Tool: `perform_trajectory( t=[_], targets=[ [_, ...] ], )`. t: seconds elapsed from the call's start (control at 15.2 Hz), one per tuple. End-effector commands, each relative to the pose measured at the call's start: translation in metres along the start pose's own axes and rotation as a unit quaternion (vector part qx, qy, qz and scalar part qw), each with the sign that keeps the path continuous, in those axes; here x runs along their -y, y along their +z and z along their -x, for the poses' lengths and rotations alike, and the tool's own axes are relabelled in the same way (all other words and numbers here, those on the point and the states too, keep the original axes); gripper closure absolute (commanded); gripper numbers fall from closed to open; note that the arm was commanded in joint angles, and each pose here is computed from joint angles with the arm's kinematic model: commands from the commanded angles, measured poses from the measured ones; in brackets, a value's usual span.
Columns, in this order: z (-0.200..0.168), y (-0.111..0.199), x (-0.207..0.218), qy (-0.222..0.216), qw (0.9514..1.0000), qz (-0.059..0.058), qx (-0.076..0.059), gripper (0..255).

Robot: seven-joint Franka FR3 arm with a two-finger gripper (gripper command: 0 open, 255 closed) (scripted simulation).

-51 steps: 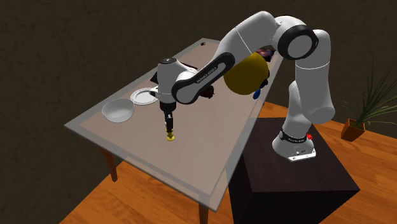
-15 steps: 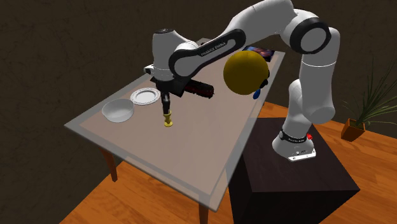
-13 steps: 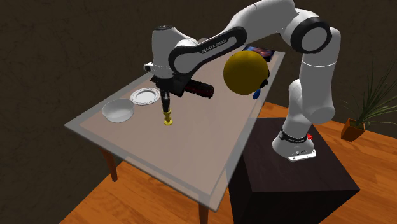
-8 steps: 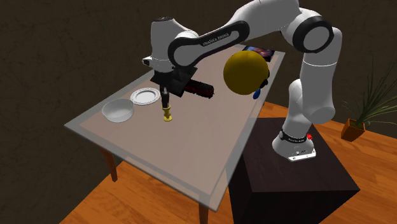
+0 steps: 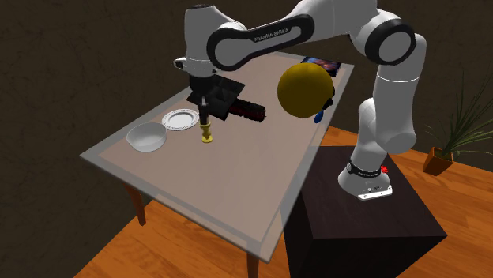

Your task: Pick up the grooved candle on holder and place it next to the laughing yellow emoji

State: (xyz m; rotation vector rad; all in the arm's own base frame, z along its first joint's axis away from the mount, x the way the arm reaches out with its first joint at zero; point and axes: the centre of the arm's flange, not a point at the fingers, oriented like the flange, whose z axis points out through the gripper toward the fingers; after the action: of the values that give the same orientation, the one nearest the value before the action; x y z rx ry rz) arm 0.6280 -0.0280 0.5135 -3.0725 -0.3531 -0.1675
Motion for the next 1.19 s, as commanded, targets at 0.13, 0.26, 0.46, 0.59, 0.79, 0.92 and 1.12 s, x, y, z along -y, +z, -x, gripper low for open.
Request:
perform_trajectory(
  t=[0.13,0.26,0.46,0.59,0.79,0.92,1.12],
  targets=[
    [-0.002,-0.022,0.000,0.000,1.0000,0.000,0.000,255],
    [-0.003,-0.032,0.000,0.000,1.0000,0.000,0.000,255],
    [-0.005,-0.048,0.001,0.000,1.0000,0.000,0.000,255],
    [-0.006,-0.058,0.001,0.000,1.0000,0.000,0.000,255],
    [-0.008,-0.074,0.002,0.000,1.0000,0.000,0.000,255],
    [-0.009,-0.084,0.002,0.000,1.0000,0.000,0.000,255],
    [-0.011,-0.100,0.002,0.000,1.0000,0.000,0.000,255]
  ],
)
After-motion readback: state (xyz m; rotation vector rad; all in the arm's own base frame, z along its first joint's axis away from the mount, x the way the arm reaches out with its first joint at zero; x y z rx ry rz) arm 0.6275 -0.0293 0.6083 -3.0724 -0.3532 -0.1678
